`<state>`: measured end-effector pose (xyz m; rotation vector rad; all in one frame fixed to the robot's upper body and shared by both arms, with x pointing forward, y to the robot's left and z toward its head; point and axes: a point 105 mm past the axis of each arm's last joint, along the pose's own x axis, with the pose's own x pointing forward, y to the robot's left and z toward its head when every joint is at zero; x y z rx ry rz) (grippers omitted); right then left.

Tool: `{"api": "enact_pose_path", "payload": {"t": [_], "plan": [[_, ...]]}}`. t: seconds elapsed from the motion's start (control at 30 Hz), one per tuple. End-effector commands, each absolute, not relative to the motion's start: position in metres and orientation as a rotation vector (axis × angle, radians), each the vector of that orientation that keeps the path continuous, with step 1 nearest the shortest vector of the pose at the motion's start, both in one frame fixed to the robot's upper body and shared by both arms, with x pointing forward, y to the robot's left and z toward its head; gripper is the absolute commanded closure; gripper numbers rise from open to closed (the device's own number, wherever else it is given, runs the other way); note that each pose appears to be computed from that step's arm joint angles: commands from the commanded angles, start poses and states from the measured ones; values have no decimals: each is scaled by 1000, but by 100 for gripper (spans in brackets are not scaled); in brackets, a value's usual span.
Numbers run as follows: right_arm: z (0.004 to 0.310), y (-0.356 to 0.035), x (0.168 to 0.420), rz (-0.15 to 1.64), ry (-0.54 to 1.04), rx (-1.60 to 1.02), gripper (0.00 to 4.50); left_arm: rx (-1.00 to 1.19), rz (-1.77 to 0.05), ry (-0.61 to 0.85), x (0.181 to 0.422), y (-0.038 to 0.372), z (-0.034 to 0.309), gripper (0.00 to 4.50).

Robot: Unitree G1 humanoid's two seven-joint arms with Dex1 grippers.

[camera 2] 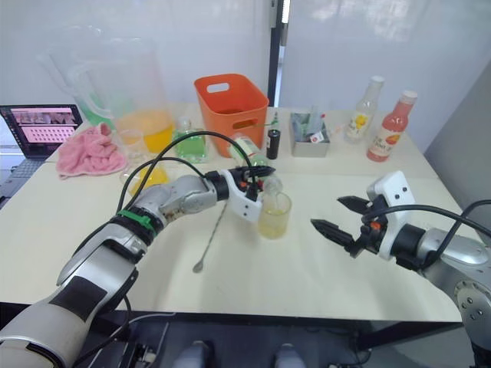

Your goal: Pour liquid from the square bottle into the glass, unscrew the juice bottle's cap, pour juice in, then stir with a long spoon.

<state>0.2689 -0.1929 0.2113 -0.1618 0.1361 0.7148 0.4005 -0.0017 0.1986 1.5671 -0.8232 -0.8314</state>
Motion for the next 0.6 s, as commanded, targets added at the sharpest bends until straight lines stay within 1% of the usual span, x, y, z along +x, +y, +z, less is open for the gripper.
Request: {"api": "enact_pose_path", "payload": {"t": [0.03, 0.6], "plan": [[224, -189, 268, 728, 80, -195, 3, 1550, -768, -912, 397, -7, 229, 301], [224, -188, 269, 734, 78, -195, 3, 1594, -758, -936, 396, -7, 227, 301]]}}
